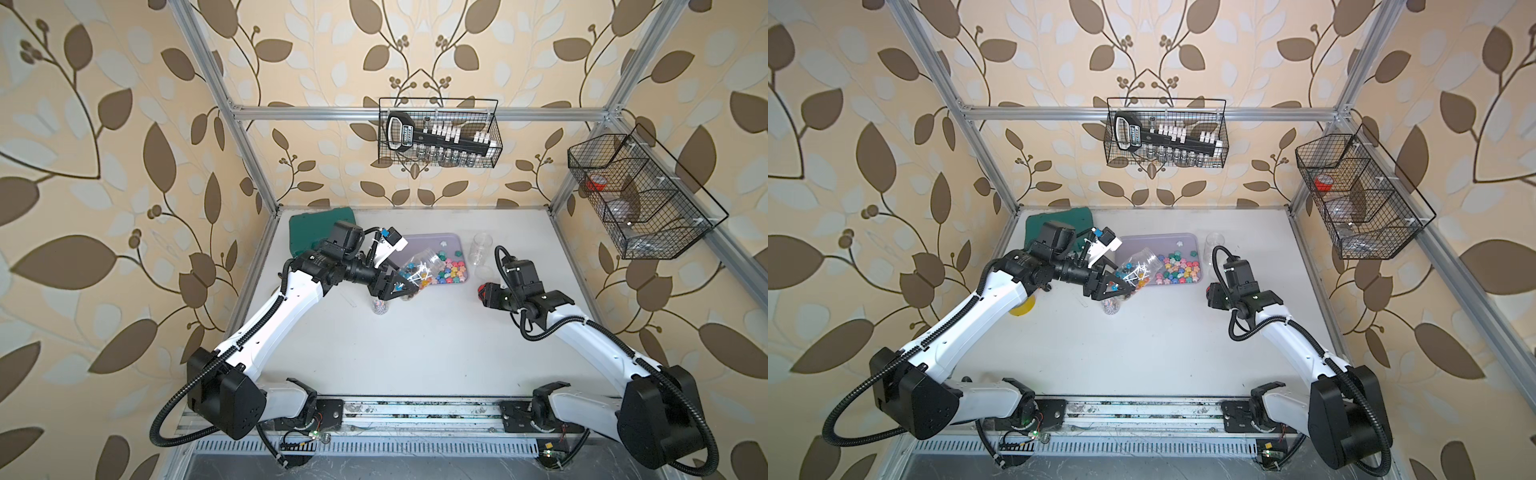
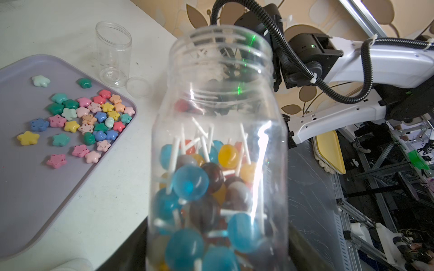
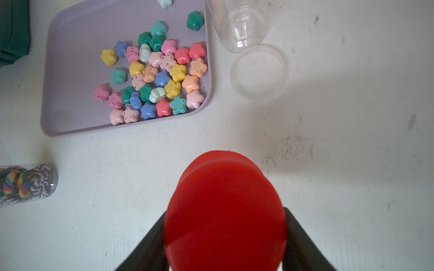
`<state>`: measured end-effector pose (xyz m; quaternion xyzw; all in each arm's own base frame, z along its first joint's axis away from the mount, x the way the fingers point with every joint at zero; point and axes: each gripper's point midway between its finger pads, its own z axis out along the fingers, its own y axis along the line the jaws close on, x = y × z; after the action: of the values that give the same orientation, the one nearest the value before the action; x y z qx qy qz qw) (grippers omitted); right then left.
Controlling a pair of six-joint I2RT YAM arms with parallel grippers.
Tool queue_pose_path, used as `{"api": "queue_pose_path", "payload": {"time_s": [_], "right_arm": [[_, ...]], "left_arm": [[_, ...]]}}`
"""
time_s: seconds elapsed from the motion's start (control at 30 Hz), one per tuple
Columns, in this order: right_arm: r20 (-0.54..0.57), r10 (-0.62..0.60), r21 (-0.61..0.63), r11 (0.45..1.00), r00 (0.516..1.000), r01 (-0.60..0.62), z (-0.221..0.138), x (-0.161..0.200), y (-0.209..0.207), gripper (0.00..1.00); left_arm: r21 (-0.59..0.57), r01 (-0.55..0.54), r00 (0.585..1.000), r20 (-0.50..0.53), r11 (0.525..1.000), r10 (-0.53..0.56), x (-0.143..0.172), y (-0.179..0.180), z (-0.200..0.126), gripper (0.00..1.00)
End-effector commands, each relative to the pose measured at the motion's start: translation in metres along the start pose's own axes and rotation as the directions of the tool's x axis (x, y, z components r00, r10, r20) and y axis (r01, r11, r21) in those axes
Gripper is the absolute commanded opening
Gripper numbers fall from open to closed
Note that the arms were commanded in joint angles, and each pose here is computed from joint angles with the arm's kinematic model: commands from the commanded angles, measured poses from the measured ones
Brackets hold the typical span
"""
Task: Pour the candies out of the jar
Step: Place the lid at the center of the board.
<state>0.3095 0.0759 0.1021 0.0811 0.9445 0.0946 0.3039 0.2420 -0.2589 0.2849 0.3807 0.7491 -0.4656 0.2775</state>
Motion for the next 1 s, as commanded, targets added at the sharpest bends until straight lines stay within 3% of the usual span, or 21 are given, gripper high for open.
{"api": "queue_pose_path", "payload": {"time_s": [0.0, 0.2, 0.5, 0.97], "right_arm": [[0.026, 0.013, 0.016, 1.000, 1.000, -0.013, 0.007, -0.006, -0.003, 0.50], [0.045, 0.006, 0.041, 0.999, 0.999, -0.008, 0.011, -0.011, -0.006, 0.50], [-0.016, -0.010, 0.101, 0.995, 1.000, 0.011, 0.033, 0.001, -0.017, 0.51], [-0.056, -0.019, 0.169, 0.985, 0.998, 0.028, 0.055, 0.001, -0.026, 0.64]], "left_arm": [[0.020, -0.091, 0.994, 0.060, 0.996, 0.090, -0.014, -0.017, -0.011, 0.71], [0.011, -0.092, 0.994, 0.057, 0.996, 0.091, -0.012, -0.016, -0.012, 0.71], [-0.005, -0.096, 0.994, 0.056, 0.995, 0.096, -0.010, -0.016, -0.013, 0.71], [-0.029, -0.090, 0.995, 0.050, 0.996, 0.091, -0.009, -0.010, -0.012, 0.71]]}}
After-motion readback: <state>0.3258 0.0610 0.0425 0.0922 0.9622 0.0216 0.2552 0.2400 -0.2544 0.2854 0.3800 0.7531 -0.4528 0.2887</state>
